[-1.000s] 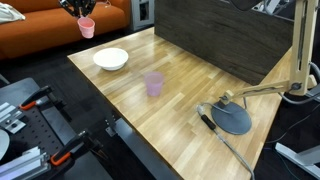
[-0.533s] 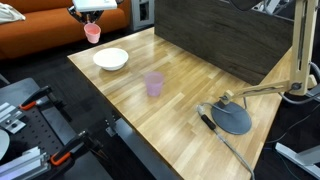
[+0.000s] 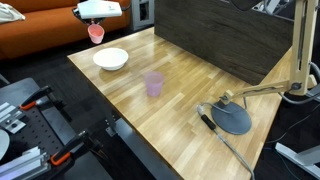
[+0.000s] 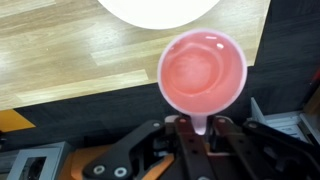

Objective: Flip the switch of the desk lamp. Pick up the light pink cup from the table and pour some of its water in the white dish.

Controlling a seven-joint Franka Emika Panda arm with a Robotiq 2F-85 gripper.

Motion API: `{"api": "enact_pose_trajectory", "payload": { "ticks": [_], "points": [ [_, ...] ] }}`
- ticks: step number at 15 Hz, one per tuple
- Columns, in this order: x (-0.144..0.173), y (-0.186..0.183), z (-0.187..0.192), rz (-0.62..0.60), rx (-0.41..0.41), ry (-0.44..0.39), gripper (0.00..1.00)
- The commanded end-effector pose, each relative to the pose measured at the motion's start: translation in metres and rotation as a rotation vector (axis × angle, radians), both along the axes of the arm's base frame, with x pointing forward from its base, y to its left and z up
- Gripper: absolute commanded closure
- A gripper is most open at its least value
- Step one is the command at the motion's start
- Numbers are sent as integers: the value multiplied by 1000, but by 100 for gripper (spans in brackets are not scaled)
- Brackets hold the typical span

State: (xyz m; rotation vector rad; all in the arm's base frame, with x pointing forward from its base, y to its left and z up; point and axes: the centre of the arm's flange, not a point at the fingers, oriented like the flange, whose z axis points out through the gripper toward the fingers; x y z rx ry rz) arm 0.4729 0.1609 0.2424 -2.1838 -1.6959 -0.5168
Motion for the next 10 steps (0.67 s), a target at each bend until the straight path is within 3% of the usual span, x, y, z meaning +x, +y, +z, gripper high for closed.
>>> {"api": "enact_pose_trajectory", "payload": {
  "ticks": [1,10],
  "points": [
    [-6,-16,-1,-25,36,-32,96],
    [-11,-41,-7,-55,102,-70,96]
  ]
}}
